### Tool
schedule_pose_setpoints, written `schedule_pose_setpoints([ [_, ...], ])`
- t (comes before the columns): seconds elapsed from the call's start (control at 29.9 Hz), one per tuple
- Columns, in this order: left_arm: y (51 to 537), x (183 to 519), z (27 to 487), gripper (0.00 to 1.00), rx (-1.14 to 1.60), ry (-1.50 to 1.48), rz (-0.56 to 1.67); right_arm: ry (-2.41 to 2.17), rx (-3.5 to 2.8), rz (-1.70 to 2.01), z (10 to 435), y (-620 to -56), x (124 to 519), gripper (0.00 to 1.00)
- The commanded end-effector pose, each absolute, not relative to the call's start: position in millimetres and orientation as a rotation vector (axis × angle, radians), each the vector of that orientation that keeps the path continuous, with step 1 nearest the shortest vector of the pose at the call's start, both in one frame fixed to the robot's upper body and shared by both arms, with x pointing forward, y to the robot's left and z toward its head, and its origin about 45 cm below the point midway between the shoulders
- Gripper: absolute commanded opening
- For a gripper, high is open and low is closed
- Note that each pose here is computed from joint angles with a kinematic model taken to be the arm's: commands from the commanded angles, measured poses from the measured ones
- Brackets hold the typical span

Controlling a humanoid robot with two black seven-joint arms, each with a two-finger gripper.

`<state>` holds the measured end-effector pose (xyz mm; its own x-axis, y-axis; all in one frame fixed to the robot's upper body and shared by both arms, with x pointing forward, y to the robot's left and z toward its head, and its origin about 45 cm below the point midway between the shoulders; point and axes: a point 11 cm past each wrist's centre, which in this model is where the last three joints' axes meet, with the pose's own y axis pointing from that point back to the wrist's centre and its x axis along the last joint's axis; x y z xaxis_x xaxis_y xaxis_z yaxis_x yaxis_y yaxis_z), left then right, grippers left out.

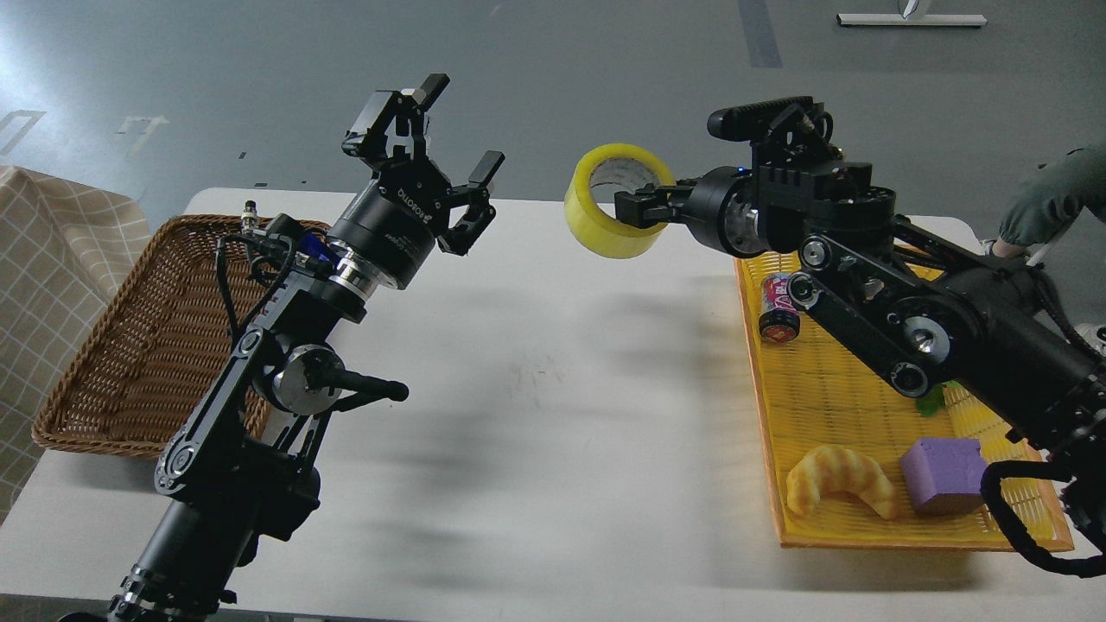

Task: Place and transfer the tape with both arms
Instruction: 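Lift the tape roll and carry it toward the table center, then set the tape roll on the table and open the right gripper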

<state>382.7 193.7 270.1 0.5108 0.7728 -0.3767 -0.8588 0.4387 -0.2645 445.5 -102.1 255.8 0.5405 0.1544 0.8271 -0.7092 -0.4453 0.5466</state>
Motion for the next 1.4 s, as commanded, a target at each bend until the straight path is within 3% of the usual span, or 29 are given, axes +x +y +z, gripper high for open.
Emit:
schedule_pose_setpoints([
  [0.0,195,383,270,0.98,-0.456,0.210,1.027,-0.396,1.806,1.076,241,-71,432,0.00],
  [0.17,197,383,270,0.98,-0.456,0.210,1.031,-0.345,1.857,1.052,222,-45,415,0.00],
  [0.57,205,384,271,0.98,-0.457,0.201,1.048,-0.311,1.880,0.890,165,-66,393,0.00],
  [1.37,221,385,274,0.98,-0.475,0.189,1.080,-0.295,1.884,0.830,144,-74,383,0.00],
])
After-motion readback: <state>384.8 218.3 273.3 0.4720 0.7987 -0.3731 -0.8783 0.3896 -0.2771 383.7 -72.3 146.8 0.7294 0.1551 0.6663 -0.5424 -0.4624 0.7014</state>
